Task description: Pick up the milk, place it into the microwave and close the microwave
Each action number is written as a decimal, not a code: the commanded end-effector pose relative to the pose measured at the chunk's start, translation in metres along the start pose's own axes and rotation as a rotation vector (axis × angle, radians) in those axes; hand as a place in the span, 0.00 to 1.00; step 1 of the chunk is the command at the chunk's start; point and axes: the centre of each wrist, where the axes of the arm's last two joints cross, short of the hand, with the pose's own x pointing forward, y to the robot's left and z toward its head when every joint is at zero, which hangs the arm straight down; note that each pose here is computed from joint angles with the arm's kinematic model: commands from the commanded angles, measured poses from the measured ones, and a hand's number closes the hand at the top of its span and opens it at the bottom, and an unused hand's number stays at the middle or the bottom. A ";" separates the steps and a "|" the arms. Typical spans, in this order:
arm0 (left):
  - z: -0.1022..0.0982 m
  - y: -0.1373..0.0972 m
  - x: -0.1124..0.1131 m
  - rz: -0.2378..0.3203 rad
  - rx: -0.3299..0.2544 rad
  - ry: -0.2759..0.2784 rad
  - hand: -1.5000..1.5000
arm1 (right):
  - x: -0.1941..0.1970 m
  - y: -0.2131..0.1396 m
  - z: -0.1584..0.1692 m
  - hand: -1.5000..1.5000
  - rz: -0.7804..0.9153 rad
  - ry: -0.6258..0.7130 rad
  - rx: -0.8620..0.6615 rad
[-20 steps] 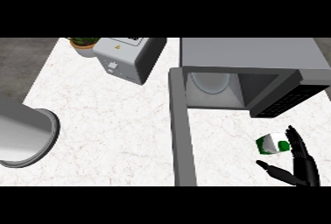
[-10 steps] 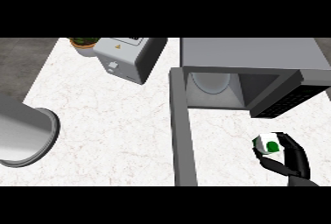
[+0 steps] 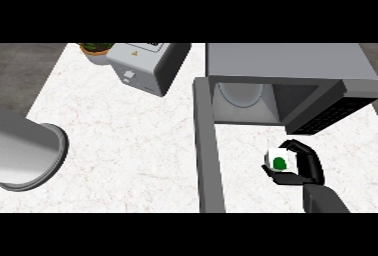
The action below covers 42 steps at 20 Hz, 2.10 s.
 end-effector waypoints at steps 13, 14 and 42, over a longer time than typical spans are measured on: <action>0.009 -0.010 0.010 0.048 -0.006 -0.041 0.00 | 0.036 0.030 -0.077 1.00 0.045 -0.162 0.105; 0.007 -0.004 0.011 0.034 -0.005 -0.031 0.00 | 0.049 0.068 -0.098 1.00 0.036 -0.159 0.107; -0.033 0.011 0.008 0.070 -0.114 -0.073 0.00 | 0.143 0.022 -0.199 1.00 0.420 -0.130 -0.051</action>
